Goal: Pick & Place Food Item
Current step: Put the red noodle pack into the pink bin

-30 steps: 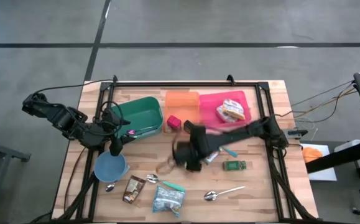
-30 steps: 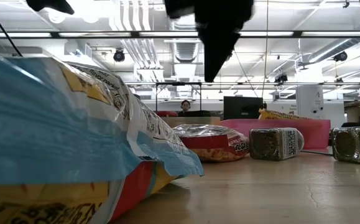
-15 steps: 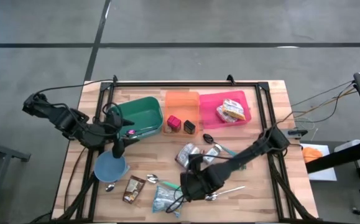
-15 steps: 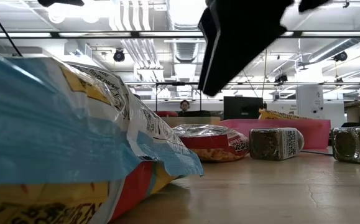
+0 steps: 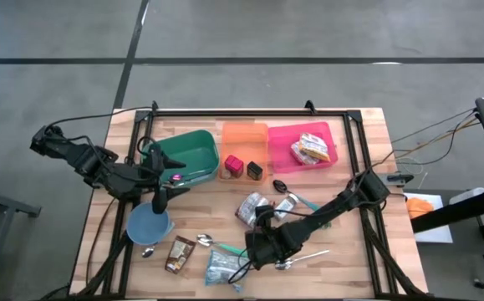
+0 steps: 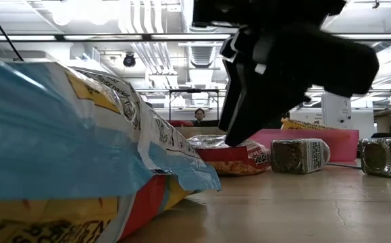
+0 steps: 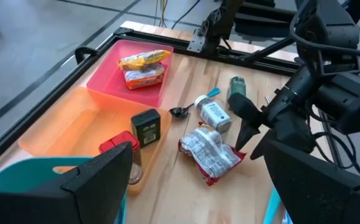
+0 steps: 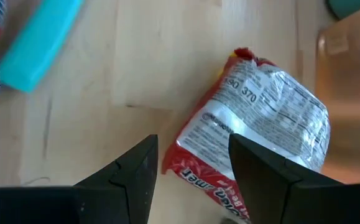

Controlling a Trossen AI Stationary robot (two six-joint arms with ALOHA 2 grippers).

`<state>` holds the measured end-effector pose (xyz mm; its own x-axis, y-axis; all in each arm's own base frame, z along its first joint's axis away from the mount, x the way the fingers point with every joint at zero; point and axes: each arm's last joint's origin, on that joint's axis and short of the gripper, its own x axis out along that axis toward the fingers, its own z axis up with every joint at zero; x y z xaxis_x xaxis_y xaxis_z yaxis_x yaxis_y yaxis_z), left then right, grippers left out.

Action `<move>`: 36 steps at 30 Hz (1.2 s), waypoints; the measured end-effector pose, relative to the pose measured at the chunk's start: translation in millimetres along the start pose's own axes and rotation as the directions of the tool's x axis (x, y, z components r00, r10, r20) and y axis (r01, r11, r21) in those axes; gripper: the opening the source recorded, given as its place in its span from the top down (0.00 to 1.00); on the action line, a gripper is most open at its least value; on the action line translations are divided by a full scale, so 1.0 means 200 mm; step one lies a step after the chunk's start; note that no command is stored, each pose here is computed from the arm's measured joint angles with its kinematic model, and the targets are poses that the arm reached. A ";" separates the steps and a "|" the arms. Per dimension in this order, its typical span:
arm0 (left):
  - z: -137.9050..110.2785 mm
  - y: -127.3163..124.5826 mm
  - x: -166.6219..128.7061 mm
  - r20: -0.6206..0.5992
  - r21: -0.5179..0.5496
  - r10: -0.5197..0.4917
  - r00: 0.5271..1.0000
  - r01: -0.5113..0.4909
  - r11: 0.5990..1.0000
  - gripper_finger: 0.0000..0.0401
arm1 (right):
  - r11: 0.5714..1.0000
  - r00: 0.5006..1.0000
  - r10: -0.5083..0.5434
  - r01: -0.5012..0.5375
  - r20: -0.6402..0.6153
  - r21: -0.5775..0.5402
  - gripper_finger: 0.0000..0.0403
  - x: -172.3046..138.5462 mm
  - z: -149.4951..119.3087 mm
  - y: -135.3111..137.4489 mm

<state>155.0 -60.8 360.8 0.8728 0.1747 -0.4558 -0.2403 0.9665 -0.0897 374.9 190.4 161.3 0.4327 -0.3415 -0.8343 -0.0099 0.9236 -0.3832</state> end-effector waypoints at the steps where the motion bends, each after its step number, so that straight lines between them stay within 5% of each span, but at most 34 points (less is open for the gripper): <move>1: 0.00 0.00 0.00 -0.001 0.004 0.001 1.000 -0.001 1.000 0.09 | 1.000 1.000 -0.009 0.009 0.001 -0.005 0.52 0.00 0.00 0.00; 21: -0.02 0.00 0.02 -0.005 0.008 0.004 1.000 -0.004 1.000 0.09 | 0.998 0.999 -0.008 0.011 0.053 -0.060 0.52 0.07 -0.02 0.03; 36: -0.03 0.00 0.02 -0.012 0.021 0.007 1.000 -0.007 1.000 0.10 | 0.974 0.988 -0.155 0.157 0.021 -0.166 0.54 0.18 -0.06 0.05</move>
<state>156.2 -61.1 352.5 0.8657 0.1795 -0.4672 -0.2374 0.9691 -0.0676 380.3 184.2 122.5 0.4481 -0.4771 -0.7560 -0.0916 0.8167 -0.5698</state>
